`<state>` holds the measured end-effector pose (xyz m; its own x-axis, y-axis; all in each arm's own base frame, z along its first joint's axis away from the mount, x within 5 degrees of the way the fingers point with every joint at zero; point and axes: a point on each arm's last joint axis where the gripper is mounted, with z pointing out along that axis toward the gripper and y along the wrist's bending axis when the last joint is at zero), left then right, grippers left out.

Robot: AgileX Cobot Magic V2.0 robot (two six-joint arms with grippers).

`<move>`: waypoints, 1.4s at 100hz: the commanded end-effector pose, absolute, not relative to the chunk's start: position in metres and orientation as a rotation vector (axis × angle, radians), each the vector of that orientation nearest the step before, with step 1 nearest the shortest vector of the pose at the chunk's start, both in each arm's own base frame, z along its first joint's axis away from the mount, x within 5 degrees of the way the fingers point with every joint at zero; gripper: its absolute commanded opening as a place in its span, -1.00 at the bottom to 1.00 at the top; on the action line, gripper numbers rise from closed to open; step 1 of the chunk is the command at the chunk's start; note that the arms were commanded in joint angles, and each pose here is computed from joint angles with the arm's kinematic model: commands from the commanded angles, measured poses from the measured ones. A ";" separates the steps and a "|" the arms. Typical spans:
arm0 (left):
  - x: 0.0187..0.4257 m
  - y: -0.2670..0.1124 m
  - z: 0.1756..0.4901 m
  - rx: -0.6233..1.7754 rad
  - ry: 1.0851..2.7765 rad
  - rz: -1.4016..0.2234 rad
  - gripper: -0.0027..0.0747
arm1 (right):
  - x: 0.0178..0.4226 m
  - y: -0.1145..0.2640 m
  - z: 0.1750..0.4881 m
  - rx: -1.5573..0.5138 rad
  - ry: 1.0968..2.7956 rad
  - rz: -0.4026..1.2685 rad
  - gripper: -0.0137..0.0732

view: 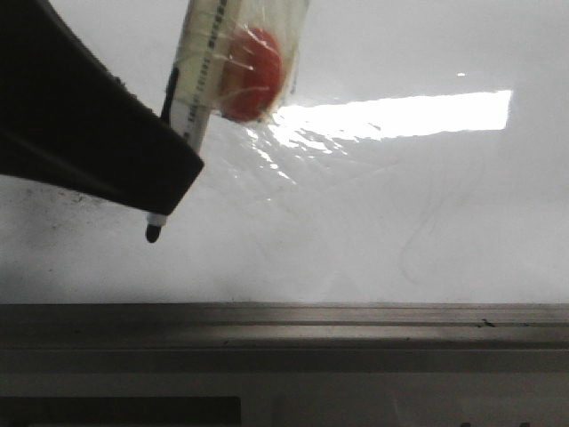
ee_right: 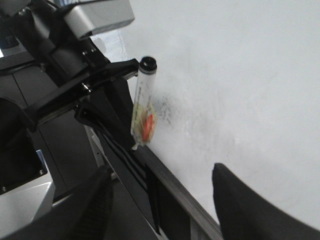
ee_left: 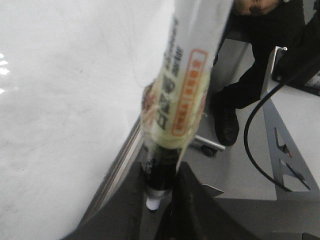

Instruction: Write number 8 on whiteboard

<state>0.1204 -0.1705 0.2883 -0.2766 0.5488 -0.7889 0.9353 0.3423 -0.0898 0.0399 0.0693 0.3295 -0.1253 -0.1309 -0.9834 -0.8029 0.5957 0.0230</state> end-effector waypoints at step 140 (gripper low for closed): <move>0.118 -0.168 0.297 1.573 1.714 -0.477 -0.98 | 0.131 0.188 0.322 -1.245 1.696 0.873 0.21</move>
